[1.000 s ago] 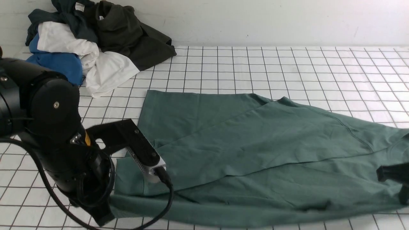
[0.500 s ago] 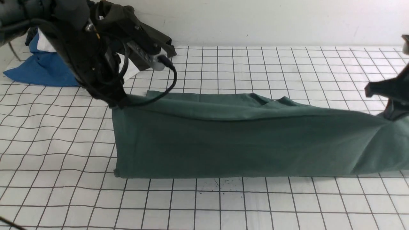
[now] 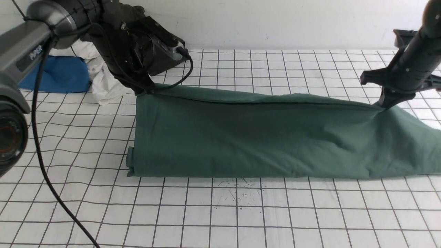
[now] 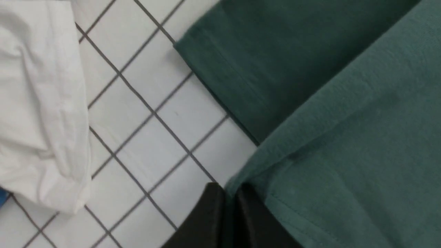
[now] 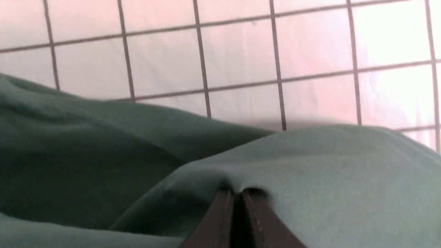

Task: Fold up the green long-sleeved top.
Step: Use both arms to drag the lower edge of the fabric forward and fold it over the upper edge

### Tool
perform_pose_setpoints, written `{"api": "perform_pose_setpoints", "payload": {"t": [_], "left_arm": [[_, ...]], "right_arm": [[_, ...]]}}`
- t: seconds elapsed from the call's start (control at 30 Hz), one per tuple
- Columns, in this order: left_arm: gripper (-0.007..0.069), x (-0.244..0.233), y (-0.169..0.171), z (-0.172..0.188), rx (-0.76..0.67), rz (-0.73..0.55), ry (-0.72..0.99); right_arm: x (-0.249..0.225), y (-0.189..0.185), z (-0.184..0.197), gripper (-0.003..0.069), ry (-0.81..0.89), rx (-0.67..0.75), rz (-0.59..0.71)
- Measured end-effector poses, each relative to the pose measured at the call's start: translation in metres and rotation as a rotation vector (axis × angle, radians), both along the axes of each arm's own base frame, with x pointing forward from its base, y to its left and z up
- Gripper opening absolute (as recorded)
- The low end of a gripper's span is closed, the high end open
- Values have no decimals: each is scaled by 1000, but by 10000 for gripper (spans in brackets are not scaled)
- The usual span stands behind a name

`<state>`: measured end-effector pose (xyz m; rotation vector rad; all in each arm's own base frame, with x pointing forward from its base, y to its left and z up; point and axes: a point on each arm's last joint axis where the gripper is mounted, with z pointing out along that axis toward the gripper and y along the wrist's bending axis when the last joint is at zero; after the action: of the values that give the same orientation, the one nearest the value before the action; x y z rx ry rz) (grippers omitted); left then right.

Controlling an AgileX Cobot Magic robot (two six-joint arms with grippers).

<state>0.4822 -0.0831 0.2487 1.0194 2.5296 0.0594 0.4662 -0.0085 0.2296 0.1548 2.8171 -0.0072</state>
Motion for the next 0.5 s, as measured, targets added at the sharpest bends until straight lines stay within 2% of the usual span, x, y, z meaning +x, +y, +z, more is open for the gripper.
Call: {"api": "perform_pose_setpoints", "payload": {"t": [0.2,0.33,0.43,0.47,0.5], "left_arm": [[97,19,6,-31,-4,25,-24],[258,25,14,-33,-25,93,-45],[386,29,20,-15,-78,205,-75],[386,29,20,-15,-78,205,-75],[436,28,21,1,-122,284,-65]], "right_arm": [[18,-2,-20,198,1,-17,-9],[23,-7,-9,344,-47,-74,-26],[19,-13,7,399,-51,-145,-21],[18,-14,8,401,-51,-149,-21],[13,-16,19,411,-46,-178,-18]]}}
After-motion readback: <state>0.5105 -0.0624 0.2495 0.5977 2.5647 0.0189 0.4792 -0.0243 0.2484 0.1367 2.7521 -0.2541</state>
